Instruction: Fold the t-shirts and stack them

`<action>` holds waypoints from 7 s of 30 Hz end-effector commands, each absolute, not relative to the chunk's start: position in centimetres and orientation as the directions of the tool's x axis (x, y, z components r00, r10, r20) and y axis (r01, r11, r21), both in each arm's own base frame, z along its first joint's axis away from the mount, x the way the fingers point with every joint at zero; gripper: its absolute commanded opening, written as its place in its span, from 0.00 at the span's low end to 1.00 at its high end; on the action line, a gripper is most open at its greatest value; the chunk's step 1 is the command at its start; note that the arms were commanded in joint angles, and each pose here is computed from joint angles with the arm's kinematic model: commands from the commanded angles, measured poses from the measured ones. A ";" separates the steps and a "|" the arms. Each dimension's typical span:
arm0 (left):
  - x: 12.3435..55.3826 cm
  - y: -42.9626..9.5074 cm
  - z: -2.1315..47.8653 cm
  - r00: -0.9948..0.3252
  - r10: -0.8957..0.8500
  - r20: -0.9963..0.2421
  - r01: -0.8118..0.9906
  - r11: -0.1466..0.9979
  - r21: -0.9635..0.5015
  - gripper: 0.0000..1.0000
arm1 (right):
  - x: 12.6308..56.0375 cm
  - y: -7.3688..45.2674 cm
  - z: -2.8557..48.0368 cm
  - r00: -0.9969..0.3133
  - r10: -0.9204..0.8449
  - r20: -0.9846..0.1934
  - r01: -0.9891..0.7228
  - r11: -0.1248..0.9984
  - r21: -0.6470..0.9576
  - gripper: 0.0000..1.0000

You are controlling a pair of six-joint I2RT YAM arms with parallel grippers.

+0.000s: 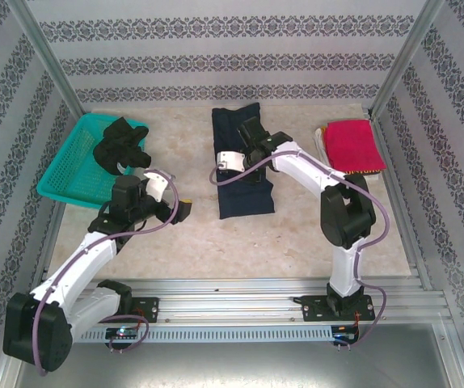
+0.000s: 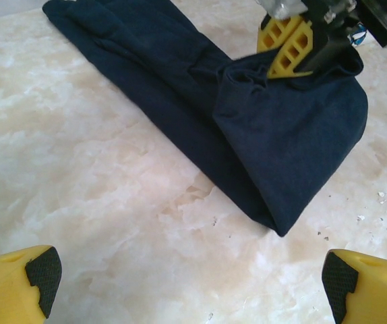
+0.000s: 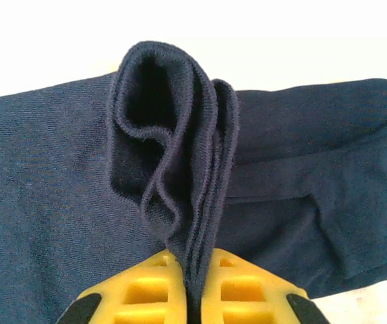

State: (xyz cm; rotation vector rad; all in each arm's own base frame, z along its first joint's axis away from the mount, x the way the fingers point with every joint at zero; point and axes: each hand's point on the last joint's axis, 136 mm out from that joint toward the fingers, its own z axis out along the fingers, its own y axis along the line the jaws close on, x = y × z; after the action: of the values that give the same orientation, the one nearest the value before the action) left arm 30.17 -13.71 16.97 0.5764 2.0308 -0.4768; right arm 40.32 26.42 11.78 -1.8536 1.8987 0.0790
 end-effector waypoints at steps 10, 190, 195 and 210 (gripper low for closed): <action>31.2 -14.8 18.0 -0.421 0.202 -0.885 0.611 0.783 -0.112 1.00 | 44.7 27.8 12.2 0.064 -0.904 -0.423 -0.939 0.089 -0.333 0.00; 52.9 -20.8 0.8 -0.887 -0.291 -0.358 -0.122 0.896 -0.427 0.01 | 33.8 21.0 13.7 -0.502 -0.432 -0.749 -0.715 0.694 0.079 0.91; 52.6 -20.1 0.1 -0.891 -0.282 -0.357 -0.119 0.902 -0.414 0.00 | 28.3 24.6 12.3 -0.245 -0.680 -0.691 -0.913 0.402 -0.071 0.94; 52.8 -18.9 -0.8 -0.898 -0.289 -0.332 -0.127 0.892 -0.434 0.00 | 19.4 27.8 6.9 0.057 -0.899 -0.434 -0.997 -0.025 -0.079 0.72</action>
State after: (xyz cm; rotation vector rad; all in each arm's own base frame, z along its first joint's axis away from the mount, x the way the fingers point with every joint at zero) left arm 53.73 -20.37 2.76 -0.2894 2.5913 -0.6201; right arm 19.81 28.16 7.69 -1.8857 1.9079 0.4198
